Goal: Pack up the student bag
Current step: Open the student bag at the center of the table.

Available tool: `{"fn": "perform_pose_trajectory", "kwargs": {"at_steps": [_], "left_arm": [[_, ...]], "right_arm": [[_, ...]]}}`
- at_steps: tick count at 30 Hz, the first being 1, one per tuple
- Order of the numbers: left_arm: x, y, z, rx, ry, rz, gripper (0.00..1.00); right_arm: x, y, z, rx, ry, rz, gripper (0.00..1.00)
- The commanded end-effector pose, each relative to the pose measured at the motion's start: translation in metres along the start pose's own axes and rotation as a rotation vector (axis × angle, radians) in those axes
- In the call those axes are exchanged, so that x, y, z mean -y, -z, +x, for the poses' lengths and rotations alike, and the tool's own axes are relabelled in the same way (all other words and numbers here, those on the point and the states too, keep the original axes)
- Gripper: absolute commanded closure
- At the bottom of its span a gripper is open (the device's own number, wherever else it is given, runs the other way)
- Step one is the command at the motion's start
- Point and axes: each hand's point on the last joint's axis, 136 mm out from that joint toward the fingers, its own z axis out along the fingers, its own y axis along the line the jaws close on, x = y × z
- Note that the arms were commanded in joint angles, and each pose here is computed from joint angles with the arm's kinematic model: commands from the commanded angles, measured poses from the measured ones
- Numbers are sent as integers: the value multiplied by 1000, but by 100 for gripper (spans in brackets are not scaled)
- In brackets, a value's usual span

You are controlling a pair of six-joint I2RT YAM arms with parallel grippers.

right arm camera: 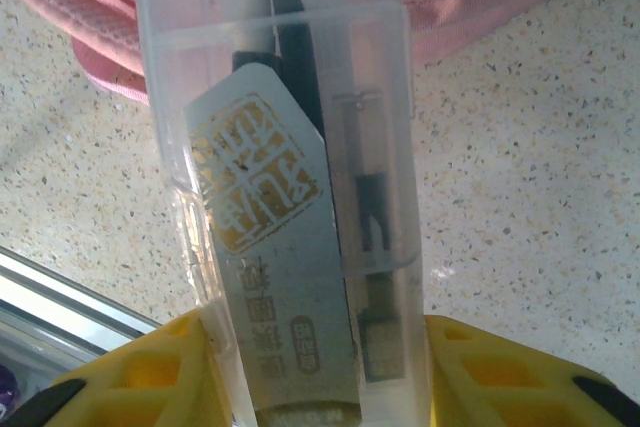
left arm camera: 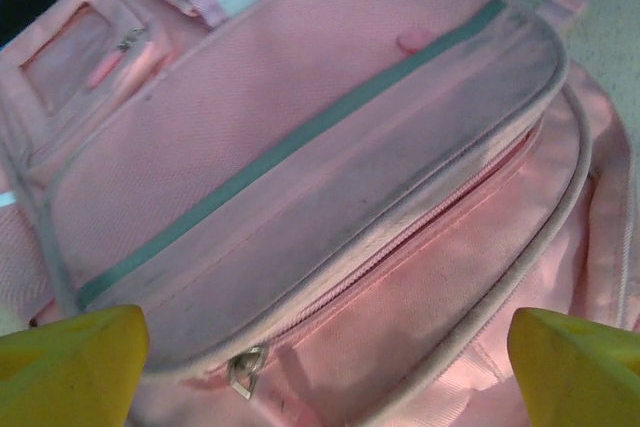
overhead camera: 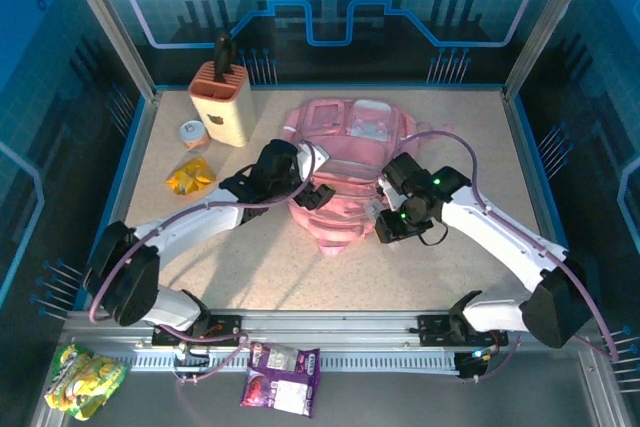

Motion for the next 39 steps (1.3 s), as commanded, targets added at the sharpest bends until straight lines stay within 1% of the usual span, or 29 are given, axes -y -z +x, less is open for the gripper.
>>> {"fn": "perform_pose_trajectory", "kwargs": {"at_steps": [1,4,7,11,13,15,17,20,23,26,28,30,32,33,34,36,38,39], "left_arm": [[0,-7,-31,73,-138,10,5],[-4,-19,-39,54,-167,3,4],[-5,-31,-41,10,-190,16,6],[-10,-41,-43,-10,-218,-5,7],[-12,-42,-47,-15,-223,-10,10],[-3,-38,-47,-39,-224,29,11],[5,-34,-47,-29,-238,41,10],[12,-29,-40,-41,-244,64,9],[23,-29,-31,-69,-233,123,9],[15,-42,-27,-83,-259,76,10],[0,-51,-31,-92,-278,-1,17],[-11,-56,-38,-76,-291,-52,25],[-12,-57,-45,-50,-290,-56,47],[-9,-54,-50,-28,-287,-44,55],[-7,-53,-51,-13,-287,-35,61],[-6,-50,-55,3,-285,-29,80],[-4,-44,-60,24,-271,-24,98],[-2,-40,-63,48,-266,-16,100]], "right_arm": [[-6,7,-20,41,4,-53,68],[-3,1,-27,32,-13,-59,68],[-2,-2,-33,41,-20,-67,67],[2,-7,-39,45,-46,-78,67],[1,-8,-46,57,-49,-90,67],[1,-10,-54,78,-54,-93,66],[6,-11,-64,93,-75,-77,66],[1,-11,-80,114,-73,-109,66],[0,-8,-93,127,-72,-111,66],[-1,-11,-99,120,-68,-113,65],[0,-11,-99,112,-65,-101,65],[-3,-9,-102,137,-47,-111,64],[-2,-8,-107,154,-29,-99,63],[-3,-8,-111,160,-11,-95,63],[-5,-8,-114,164,5,-94,62],[-12,-10,-121,185,46,-117,59],[-11,-11,-129,201,61,-91,57],[-10,-13,-132,200,67,-82,56]]}}
